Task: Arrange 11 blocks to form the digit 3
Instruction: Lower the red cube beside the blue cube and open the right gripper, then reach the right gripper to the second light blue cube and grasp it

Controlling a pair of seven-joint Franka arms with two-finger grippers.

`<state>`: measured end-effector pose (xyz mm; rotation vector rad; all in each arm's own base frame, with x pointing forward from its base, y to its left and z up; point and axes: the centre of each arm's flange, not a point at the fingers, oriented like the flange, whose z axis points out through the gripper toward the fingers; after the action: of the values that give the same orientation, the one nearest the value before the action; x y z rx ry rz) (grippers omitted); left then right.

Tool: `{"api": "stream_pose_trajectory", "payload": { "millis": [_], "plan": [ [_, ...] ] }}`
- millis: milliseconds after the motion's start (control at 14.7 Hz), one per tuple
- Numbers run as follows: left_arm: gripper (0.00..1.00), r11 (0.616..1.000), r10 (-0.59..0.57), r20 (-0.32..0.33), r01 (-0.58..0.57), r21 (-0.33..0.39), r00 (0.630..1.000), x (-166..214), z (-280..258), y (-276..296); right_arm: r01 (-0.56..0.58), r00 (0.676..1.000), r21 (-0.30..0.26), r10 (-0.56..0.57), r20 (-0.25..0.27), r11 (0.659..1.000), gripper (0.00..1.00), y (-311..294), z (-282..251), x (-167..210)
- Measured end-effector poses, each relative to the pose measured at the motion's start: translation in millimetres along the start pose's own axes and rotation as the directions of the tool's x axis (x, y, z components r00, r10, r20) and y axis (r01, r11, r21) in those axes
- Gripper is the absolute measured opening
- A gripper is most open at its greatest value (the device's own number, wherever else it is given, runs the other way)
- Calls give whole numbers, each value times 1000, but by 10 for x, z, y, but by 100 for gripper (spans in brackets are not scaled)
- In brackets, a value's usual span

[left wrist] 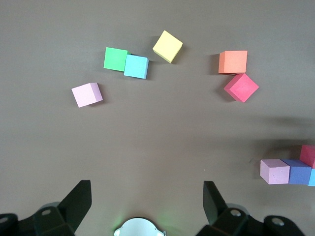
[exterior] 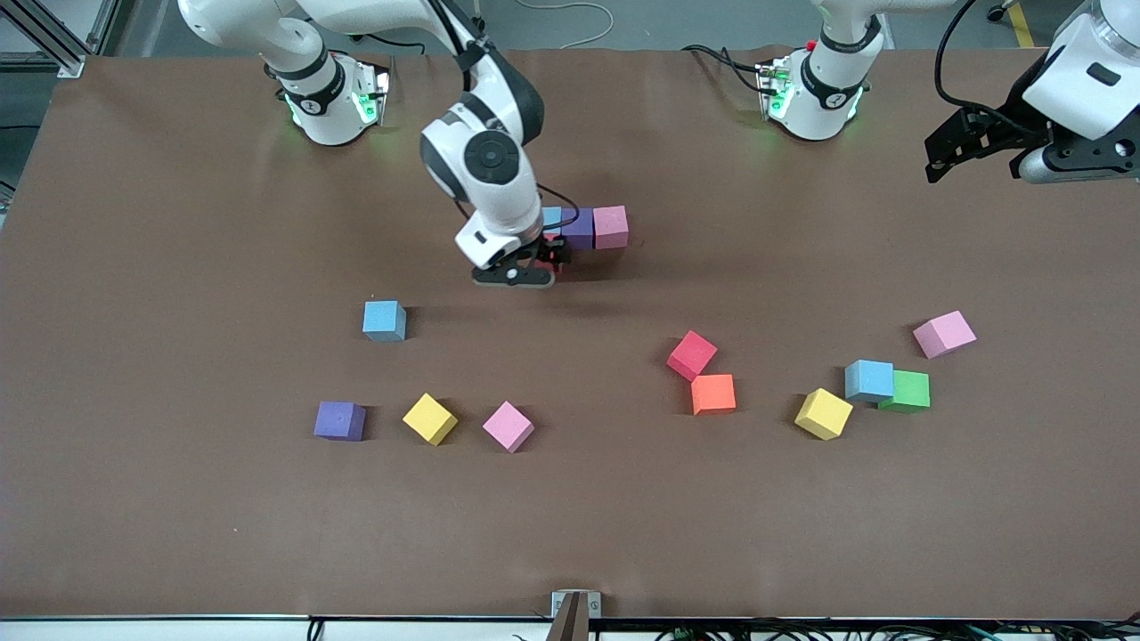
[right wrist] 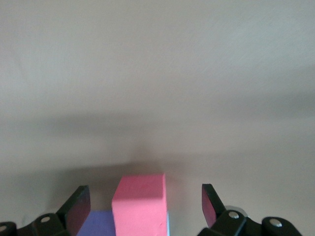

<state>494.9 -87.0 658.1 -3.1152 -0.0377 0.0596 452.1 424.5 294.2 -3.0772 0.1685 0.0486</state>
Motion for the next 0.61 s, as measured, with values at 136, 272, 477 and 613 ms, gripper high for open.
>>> {"api": "stream_pose_trajectory", "payload": {
  "millis": [136, 272, 477, 613],
  "plan": [
    [100, 1000, 2, 2, -2, 1, 1000, 0, 15, 9, -82, 996, 10, 82, -19, 997, 100, 384, -130, 360],
    [100, 1000, 1, 3, -1, 1, 1000, 1, 20, 7, -135, 990, -3, 135, -40, 991, 100, 779, -184, 676],
    [100, 1000, 10, 4, -10, 1, 1000, 2, 23, 1, -168, 984, -50, 165, -63, 984, 100, 1317, -136, 990],
    [100, 1000, 13, 5, -13, 1, 1000, 3, 28, -3, -145, 989, -69, 142, -46, 987, 100, 1690, -29, 1113]
  ]
}}
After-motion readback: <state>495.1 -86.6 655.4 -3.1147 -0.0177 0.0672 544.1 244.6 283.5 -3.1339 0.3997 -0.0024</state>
